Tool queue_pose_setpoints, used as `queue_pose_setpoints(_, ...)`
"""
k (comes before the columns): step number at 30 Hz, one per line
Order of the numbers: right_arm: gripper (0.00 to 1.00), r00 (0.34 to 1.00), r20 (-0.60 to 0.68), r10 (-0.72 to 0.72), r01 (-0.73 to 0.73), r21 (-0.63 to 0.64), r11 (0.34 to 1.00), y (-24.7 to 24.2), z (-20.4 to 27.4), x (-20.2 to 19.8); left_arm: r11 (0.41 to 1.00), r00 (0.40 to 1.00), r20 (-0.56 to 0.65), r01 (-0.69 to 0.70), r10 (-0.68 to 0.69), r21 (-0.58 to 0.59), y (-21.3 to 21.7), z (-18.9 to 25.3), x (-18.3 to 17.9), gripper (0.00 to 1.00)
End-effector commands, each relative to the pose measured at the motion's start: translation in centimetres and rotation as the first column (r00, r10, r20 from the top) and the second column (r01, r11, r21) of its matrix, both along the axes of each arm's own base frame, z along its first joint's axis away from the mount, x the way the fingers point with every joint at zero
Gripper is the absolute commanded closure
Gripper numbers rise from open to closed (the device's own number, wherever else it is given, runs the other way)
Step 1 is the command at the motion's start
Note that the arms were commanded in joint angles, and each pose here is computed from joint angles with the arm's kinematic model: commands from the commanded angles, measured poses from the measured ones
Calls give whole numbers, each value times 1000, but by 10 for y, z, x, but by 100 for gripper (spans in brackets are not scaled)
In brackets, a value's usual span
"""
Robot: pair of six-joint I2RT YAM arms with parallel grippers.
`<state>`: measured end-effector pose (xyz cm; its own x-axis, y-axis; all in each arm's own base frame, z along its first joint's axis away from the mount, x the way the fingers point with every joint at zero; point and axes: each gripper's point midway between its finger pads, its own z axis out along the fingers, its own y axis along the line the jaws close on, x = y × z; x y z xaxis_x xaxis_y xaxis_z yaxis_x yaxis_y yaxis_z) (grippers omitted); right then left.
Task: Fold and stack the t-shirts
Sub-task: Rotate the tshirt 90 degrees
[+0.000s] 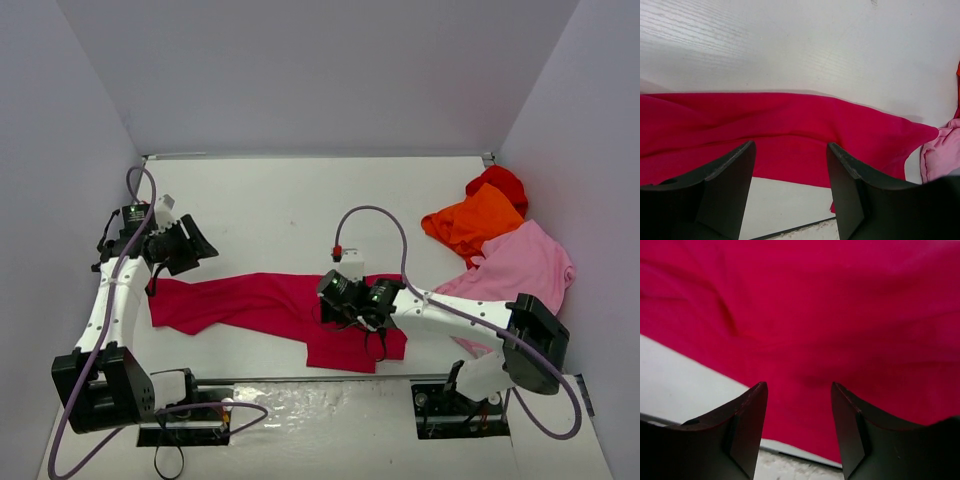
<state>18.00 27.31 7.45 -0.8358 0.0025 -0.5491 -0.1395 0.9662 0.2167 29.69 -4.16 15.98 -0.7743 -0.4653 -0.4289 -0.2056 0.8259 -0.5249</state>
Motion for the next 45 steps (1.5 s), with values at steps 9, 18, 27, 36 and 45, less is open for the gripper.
queue_pose_setpoints(9, 50, 1000, -7, -2, 1, -162, 987, -53, -31, 70, 1000, 994, 111, 18, -20, 16, -8, 32, 13, 45)
queue_pose_setpoints(18, 68, 997, -45, 55, -61, -143, 988, -34, -43, 75, 999, 994, 108, 7, -12, 42, -5, 35, 12, 45)
queue_pose_setpoints(27, 87, 998, -9, 58, -58, -157, 986, -34, -30, 86, 999, 995, 101, 7, -12, 45, -4, 33, 12, 45)
queue_pose_setpoints(36, 100, 999, 49, 16, -5, -214, 977, -57, -18, 128, 998, 994, 109, 0, -6, 56, -2, 38, 15, 45)
queue_pose_setpoints(45, 100, 993, 120, -11, 32, -175, 984, -58, 11, 166, 999, 994, 107, -2, -3, 52, -3, 37, 18, 45)
